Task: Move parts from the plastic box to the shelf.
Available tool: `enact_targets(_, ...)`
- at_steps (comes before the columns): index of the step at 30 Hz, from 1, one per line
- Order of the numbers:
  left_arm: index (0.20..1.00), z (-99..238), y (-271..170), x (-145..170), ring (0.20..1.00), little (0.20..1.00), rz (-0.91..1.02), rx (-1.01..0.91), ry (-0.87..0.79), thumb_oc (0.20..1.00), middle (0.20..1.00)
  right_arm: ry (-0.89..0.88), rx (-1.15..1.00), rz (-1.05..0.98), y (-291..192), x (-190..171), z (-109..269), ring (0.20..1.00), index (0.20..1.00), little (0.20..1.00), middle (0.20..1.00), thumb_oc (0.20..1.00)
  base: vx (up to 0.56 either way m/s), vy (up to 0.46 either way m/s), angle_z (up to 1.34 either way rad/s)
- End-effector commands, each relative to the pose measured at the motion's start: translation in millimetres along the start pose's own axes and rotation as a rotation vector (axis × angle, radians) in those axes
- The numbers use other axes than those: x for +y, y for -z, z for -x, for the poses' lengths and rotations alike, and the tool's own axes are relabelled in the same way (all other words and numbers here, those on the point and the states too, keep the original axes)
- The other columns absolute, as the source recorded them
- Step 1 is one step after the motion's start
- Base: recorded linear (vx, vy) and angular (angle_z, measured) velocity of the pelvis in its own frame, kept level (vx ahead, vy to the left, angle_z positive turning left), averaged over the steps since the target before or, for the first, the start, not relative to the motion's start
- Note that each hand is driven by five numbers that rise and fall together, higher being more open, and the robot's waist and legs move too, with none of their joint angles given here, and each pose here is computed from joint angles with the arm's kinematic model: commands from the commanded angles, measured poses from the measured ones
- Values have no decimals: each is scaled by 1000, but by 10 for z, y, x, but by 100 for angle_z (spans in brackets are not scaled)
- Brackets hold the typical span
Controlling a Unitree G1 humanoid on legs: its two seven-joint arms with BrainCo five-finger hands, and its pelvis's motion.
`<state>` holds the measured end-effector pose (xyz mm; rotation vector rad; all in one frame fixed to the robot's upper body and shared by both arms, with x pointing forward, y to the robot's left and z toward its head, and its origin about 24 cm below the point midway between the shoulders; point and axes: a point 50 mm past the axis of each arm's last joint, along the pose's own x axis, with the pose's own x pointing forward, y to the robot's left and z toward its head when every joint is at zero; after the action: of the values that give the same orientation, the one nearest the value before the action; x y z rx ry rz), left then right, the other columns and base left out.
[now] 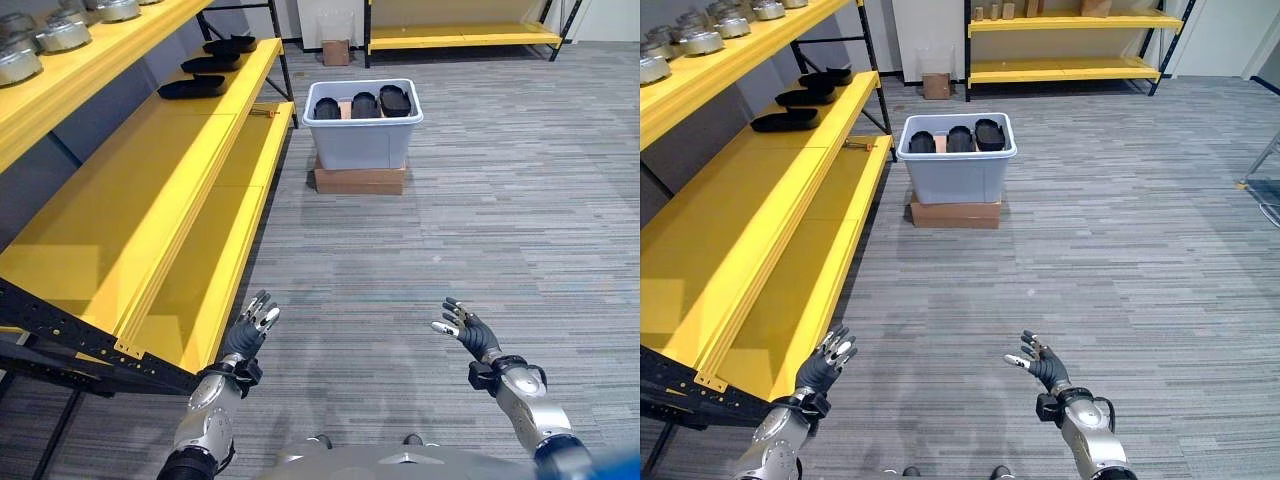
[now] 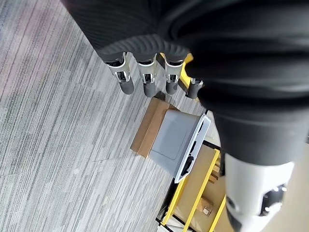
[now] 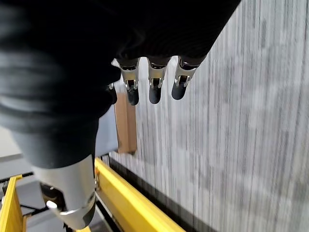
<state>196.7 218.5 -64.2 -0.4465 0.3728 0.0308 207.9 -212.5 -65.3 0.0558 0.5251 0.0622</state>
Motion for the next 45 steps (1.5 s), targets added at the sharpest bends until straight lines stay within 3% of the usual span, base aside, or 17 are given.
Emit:
enact_targets(1,1000,-142,-425,-96,1000,1000,-145,-126,78,1000,1000,19,-135,42,-334,23,-91,1000,1000,1000,1000,1000,0,0,0)
enact_targets(6,1000,-154,-401,-84,1000,1000,-189,-97,21,1000,1000,48,-142,37,-370,29,-101,1000,1000,1000,1000,1000,0,0,0)
enact_targets(25,1000,-145,-248,-135,1000,1000,-127,30,135,1000,1000,42,-88,-45,-262,47,-103,1000,1000,1000,1000,1000,0,0,0)
enact_targets(28,1000,-139,-240,-157,1000,1000,-117,44,163,1000,1000,13,-88,-165,-279,72,-107,1000,1000,1000,1000,1000,0,0,0)
enact_targets(45,1000,-113,-223,-155,1000,1000,-161,131,244,1000,1000,-36,-129,-104,-428,80,-95,1000,1000,1000,1000,1000,-14,90,-4)
